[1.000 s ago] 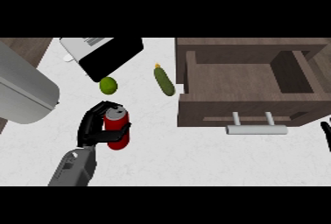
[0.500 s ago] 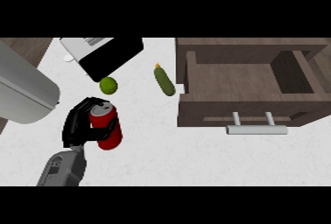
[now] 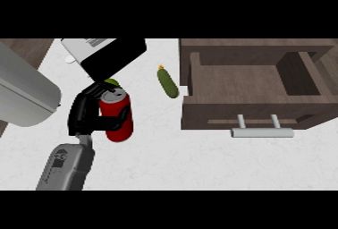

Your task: Pick up the can, place it into the drawer and close the drawer

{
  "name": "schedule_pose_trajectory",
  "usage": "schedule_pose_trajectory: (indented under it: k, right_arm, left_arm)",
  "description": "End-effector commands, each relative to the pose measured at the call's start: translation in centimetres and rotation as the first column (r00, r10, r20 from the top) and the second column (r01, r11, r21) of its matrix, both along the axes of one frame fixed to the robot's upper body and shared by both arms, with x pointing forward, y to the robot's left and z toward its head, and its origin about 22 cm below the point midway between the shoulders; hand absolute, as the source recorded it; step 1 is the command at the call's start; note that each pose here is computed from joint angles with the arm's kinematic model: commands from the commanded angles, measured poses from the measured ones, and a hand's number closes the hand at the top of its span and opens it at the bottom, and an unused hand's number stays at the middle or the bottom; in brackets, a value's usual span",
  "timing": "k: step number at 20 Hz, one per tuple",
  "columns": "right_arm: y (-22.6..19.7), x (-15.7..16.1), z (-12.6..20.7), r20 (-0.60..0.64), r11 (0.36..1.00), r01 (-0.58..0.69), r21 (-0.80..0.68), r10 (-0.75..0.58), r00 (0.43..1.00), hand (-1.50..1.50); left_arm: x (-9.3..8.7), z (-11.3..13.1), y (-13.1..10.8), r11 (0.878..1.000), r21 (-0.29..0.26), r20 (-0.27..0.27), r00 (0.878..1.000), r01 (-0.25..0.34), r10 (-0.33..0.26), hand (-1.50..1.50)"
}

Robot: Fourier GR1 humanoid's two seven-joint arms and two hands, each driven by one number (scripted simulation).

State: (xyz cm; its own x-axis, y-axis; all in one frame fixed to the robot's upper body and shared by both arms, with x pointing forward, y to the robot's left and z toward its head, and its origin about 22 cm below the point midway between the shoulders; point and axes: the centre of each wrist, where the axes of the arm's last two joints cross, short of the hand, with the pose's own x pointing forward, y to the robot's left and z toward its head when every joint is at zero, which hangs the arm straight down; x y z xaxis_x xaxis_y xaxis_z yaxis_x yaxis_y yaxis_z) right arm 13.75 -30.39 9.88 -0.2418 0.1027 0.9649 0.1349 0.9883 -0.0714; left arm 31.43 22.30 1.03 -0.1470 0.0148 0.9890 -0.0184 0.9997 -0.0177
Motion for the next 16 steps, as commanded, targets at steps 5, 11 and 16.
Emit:
schedule_pose_trajectory:
  k: [5, 11, 16]
  right_arm:
    - [-0.3, 0.5, -0.1, 0.017, 1.0, 0.018, 0.001, -0.018, 1.0, -1.5]
    - [0.1, -0.9, 0.4, 0.027, 1.0, 0.012, -0.015, -0.012, 1.0, -1.5]
    - [0.5, -0.7, 0.5, 0.025, 1.0, 0.017, -0.023, -0.016, 1.0, -1.5]
  left_arm:
    - [1.5, 7.5, -6.2, 0.997, 0.037, 0.061, 0.996, 0.064, -0.066, 1.5]
    - [2.8, 10.2, -10.1, 0.992, 0.061, 0.036, 0.993, 0.113, -0.116, 1.5]
    - [3.9, 15.3, -13.1, 0.986, 0.099, 0.09, 0.985, 0.136, -0.145, 1.5]
